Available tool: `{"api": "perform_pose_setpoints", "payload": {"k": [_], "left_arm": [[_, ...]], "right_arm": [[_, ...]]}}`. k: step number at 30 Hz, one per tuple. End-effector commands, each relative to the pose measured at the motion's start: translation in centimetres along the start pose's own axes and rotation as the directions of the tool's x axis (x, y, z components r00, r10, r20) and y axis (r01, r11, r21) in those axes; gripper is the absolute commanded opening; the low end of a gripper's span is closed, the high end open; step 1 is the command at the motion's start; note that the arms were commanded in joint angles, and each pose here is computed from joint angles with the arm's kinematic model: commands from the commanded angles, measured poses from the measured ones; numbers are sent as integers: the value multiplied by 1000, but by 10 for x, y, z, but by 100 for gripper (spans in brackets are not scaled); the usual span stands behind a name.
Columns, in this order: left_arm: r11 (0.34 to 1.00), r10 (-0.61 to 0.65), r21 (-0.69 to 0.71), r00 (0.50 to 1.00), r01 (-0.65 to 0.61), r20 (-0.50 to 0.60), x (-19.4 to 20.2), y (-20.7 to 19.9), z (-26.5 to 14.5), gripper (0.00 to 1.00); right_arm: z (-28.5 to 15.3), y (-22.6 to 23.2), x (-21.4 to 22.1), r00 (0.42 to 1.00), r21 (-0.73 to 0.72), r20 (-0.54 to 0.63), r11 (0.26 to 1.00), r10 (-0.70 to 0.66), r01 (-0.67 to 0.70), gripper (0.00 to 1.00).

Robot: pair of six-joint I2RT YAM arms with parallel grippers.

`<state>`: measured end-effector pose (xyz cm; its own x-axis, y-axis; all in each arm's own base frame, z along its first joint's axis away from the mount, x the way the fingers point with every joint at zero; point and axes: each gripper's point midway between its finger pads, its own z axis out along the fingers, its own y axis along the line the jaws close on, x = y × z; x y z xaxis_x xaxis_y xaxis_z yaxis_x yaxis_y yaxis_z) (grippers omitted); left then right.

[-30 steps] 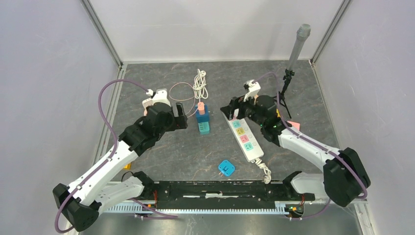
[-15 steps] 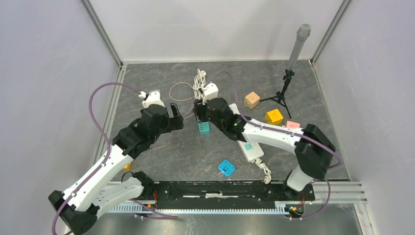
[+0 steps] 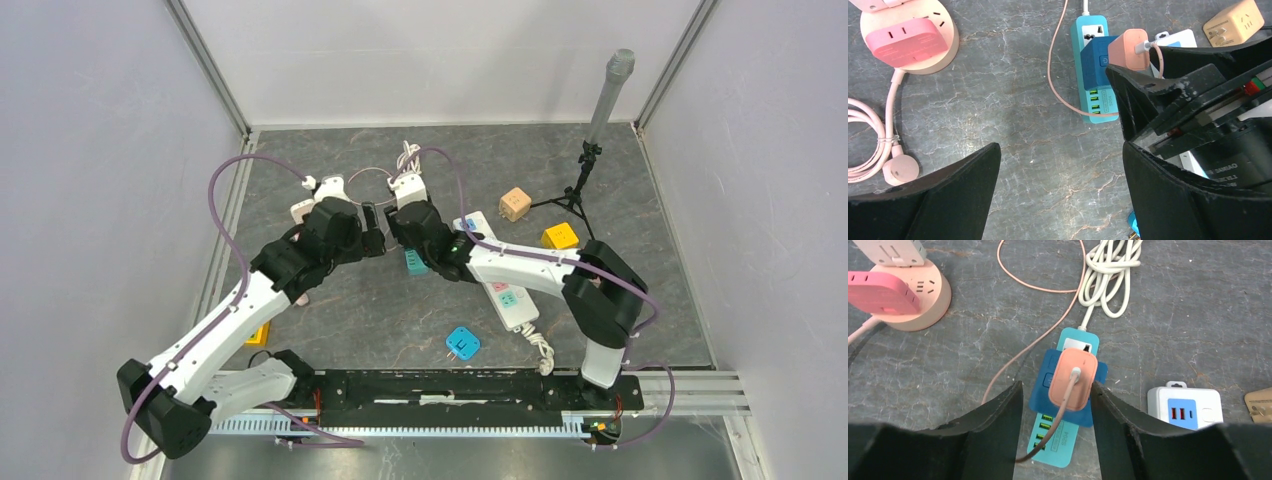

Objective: Pull the plug off the socket

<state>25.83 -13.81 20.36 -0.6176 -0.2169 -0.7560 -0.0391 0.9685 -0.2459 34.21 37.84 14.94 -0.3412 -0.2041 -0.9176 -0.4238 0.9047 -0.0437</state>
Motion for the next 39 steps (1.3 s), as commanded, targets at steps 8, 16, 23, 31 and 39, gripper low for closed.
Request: {"api": "perform_pose_setpoints", "payload": {"k": [8, 16, 23, 31, 39], "left_arm": [[997, -80, 5, 994, 81, -69, -13, -3, 28, 95], [990, -138, 30, 985, 141, -100, -9, -6, 39, 94], [970, -193, 116, 968, 212, -158, 0, -29, 52, 93], [921, -227, 239, 923, 306, -310, 22, -70, 81, 76], [883, -210, 317, 896, 345, -392, 38, -94, 101, 72]], "right_arm": [[23, -13, -11, 999, 82, 4, 995, 50, -50, 47], [24, -20, -7, 999, 29, -10, 999, 34, -33, 25], [-1, -30, -11, 997, -44, 11, 996, -75, 75, 19], [-22, -38, 4, 996, -124, -14, 988, -90, 88, 18], [-21, -40, 16, 998, -114, -38, 993, -49, 45, 47]]}}
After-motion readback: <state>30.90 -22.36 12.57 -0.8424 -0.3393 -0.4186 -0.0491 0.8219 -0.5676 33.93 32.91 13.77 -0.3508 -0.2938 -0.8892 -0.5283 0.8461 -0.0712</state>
